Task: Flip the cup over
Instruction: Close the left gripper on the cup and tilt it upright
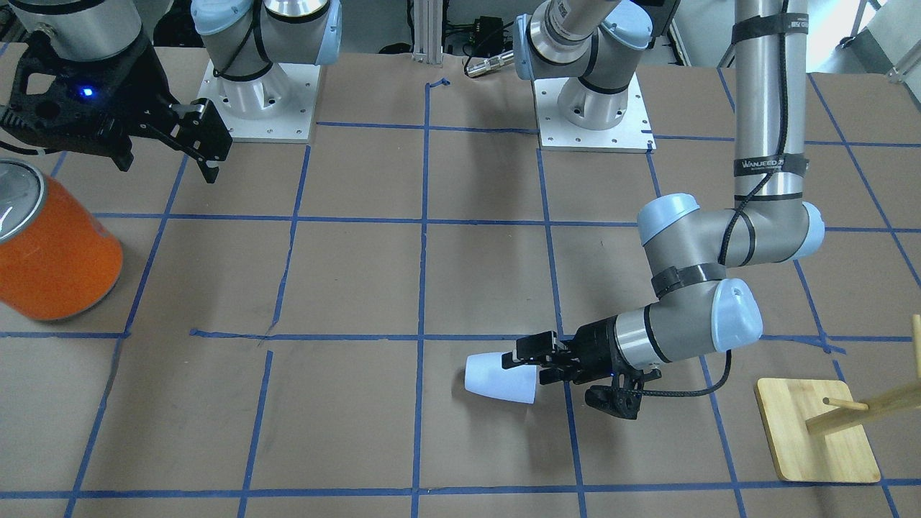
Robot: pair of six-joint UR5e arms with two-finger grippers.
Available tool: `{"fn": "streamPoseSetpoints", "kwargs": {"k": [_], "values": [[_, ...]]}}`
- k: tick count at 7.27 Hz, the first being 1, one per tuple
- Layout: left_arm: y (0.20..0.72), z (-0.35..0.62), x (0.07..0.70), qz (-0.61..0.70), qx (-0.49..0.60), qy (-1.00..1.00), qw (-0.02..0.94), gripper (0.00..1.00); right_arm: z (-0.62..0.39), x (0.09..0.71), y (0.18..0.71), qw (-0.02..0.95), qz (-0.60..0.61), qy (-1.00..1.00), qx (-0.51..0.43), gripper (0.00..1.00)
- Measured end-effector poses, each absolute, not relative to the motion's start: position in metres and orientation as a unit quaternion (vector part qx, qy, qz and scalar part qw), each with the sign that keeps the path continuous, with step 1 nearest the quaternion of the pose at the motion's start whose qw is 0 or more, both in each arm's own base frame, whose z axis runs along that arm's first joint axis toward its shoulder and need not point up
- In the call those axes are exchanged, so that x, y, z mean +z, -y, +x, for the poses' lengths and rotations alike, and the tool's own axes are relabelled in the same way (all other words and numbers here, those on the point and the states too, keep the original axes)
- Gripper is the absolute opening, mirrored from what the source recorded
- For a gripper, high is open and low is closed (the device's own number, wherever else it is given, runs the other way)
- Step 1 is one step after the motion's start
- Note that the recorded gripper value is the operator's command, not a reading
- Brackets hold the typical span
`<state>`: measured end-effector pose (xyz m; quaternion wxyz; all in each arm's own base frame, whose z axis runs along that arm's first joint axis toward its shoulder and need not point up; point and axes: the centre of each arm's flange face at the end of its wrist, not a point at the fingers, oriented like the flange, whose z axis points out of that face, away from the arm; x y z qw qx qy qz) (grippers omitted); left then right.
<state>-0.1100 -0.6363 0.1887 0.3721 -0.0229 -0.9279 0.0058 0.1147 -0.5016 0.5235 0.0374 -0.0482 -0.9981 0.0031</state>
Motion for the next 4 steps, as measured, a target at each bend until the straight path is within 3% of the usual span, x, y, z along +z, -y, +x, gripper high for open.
{"fn": "streamPoseSetpoints", "kwargs": {"k": [1,3,4], "values": [[0.6347,-0.1130,0.1853,-0.018,0.004,0.921,0.389,0.84,0.1149,0.5235,0.5015,0.037,-0.047,0.998,0.003,1.00],[0.6317,-0.1184,0.1840,0.009,-0.005,0.907,0.421,0.29,0.1154,0.5209,0.5017,0.036,-0.046,0.998,-0.001,1.00],[0.6314,-0.1196,0.1842,0.017,-0.008,0.903,0.429,0.12,0.1154,0.5191,0.5023,0.035,-0.047,0.998,-0.003,1.00]]}}
